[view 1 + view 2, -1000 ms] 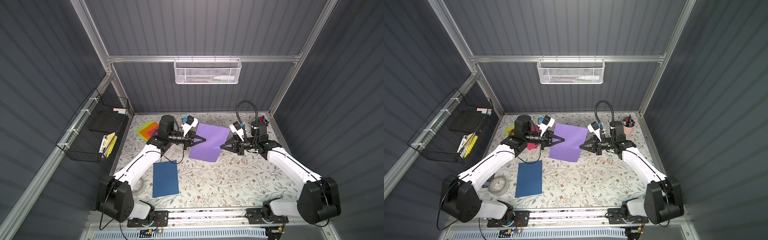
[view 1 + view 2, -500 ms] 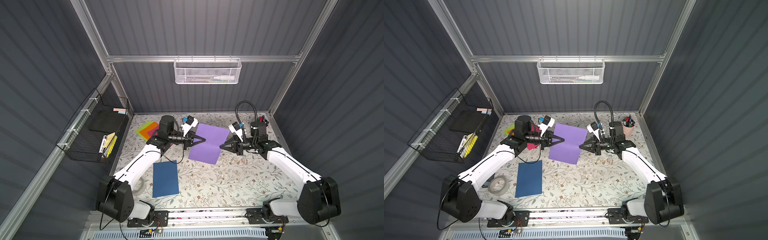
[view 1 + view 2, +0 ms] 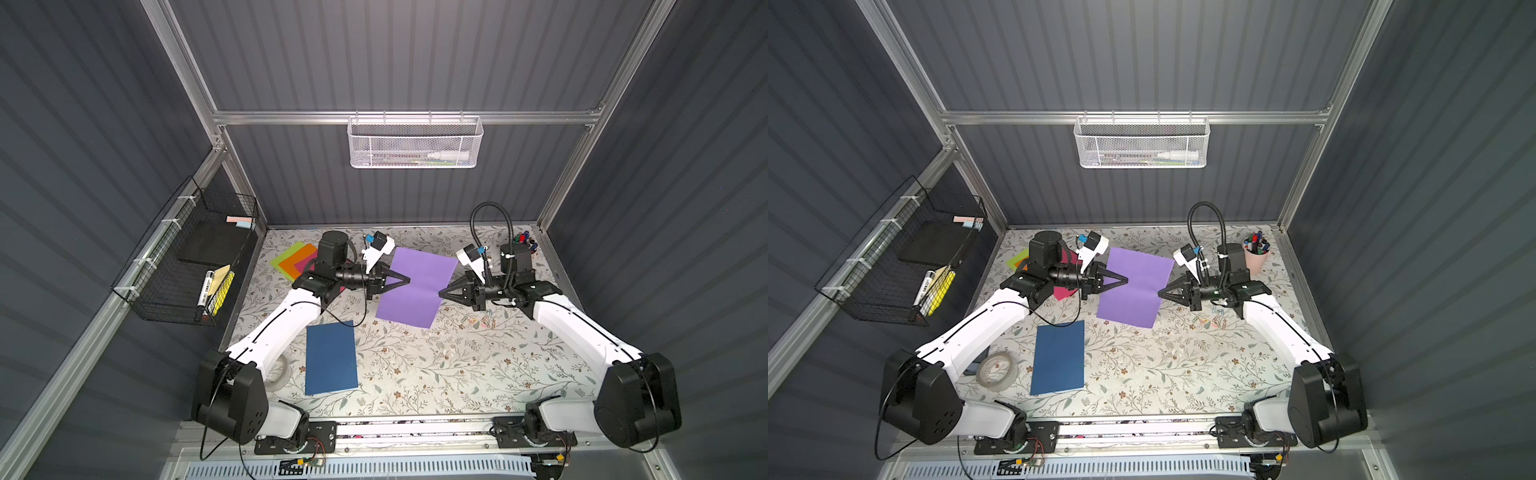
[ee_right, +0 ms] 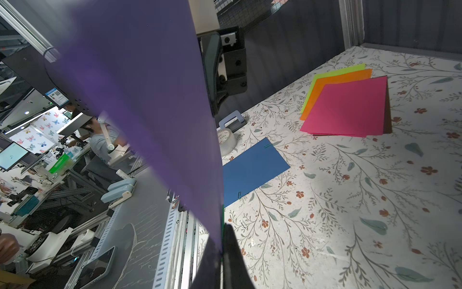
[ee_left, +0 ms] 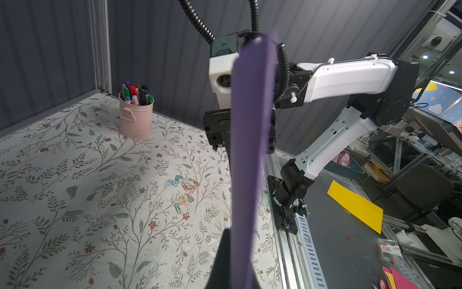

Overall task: Unclip the paperclips from the documents
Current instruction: Remove the paper clip from the document.

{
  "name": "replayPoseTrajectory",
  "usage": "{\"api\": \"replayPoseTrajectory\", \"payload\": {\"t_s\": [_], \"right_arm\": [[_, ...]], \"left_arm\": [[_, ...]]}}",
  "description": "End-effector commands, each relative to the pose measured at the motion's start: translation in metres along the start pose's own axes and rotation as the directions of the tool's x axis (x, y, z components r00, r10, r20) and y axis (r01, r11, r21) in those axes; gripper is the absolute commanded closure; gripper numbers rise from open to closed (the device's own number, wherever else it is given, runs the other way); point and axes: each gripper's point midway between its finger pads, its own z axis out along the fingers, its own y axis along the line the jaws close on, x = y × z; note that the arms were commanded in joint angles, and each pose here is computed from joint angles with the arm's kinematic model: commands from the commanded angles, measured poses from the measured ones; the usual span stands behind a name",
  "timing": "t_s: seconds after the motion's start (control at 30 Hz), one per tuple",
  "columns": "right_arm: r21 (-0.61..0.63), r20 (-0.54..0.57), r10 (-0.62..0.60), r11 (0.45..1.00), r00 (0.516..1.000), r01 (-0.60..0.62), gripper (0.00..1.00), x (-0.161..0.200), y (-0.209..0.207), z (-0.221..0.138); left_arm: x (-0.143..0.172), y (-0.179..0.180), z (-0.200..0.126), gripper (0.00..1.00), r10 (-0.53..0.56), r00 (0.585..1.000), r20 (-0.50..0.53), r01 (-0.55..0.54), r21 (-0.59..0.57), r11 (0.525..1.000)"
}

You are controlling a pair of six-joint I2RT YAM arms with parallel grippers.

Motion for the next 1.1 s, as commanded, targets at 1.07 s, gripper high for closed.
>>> {"api": "replayPoseTrajectory", "payload": {"t_s": [1.07], "right_arm": [[0.084, 0.001, 0.077, 0.994, 0.997, -0.076, 0.92, 0.004, -0.028, -0.012]], "left_arm": [[-0.025, 0.001, -0.025, 1.00, 0.084, 0.996, 0.033, -0.082, -0.046, 0.996]]}}
